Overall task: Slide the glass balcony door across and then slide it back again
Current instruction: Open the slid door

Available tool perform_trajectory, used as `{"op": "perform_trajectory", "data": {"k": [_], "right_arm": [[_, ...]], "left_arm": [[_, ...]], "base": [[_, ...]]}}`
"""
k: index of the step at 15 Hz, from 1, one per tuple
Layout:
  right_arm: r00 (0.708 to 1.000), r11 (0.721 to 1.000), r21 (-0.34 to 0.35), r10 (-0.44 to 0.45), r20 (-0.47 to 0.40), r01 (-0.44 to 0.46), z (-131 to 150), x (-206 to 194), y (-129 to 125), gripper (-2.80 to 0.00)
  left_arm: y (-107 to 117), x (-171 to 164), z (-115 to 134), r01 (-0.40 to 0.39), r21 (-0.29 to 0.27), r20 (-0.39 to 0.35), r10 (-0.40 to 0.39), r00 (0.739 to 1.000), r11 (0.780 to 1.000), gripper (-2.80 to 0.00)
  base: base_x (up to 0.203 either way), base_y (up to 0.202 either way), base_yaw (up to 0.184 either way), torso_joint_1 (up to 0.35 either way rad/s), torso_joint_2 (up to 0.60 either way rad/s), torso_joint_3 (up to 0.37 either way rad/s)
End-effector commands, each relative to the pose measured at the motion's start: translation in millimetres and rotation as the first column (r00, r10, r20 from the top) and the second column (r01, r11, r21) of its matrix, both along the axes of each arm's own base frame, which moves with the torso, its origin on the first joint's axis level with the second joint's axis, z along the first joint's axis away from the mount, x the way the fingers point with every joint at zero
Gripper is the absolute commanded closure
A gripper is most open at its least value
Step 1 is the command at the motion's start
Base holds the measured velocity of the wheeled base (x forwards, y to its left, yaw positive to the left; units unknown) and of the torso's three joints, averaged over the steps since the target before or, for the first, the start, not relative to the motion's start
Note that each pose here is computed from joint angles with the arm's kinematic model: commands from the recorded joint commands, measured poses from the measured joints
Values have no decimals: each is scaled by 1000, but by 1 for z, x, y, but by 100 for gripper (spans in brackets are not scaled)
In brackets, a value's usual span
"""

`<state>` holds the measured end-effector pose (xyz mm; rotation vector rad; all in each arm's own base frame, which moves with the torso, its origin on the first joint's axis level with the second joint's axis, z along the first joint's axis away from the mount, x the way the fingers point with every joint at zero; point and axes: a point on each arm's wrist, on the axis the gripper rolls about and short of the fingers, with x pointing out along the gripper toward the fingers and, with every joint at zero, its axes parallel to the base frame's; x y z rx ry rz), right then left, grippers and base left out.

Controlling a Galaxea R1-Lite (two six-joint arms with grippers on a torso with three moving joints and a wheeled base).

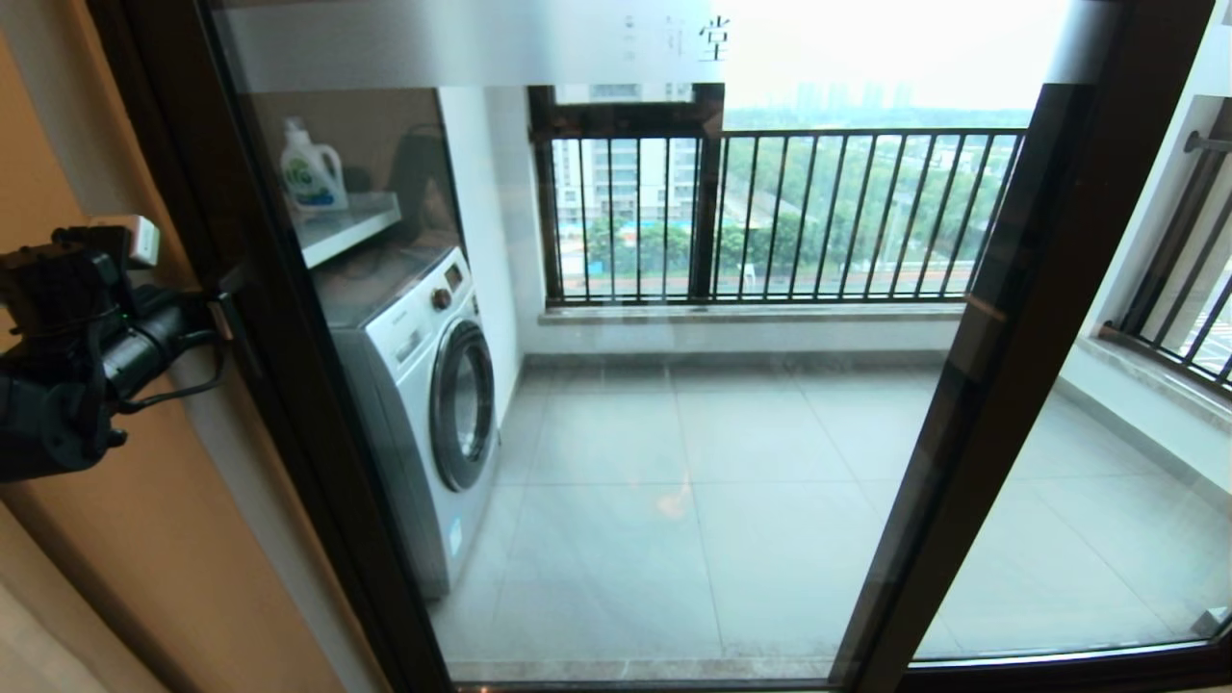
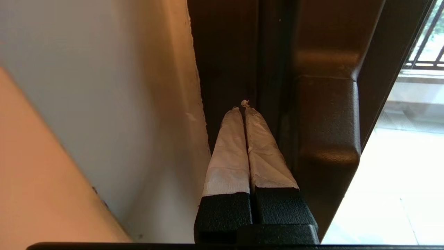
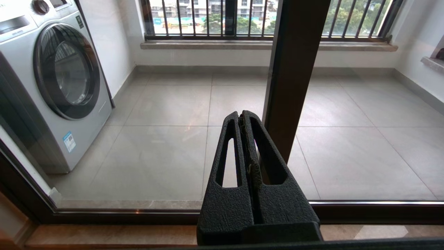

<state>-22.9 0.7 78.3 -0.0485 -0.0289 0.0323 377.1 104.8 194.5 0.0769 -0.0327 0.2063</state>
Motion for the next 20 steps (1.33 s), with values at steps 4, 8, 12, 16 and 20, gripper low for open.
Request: {"op": "perform_trajectory", "data": {"k": [4,8,12,16,20], "right_arm": [[1000,1000,-1,1,-11,-1,-3,1,0,0],[1000,1000,-1,1,-11,-1,-3,1,0,0],[1000,1000,-1,1,-13,-1,-3,1,0,0],[1000,1000,-1,1,-11,-1,-3,1,0,0],[1000,1000,-1,1,-12,-1,-3,1,0,0]], "left_arm": [[-18,5,-1,49,-1,5,-49,999,999,0],[-32,5,4,77,2,18,-77,997,997,0],[-43,5,2,86,-3,8,-86,996,996,0],[-53,5,6,103,-1,19,-103,994,995,0],[-59,5,6,114,-1,20,-113,993,994,0]], "base": [[0,0,0,0,0,0],[0,0,0,0,0,0],[0,0,0,0,0,0],[0,0,0,0,0,0],[0,0,0,0,0,0]]}}
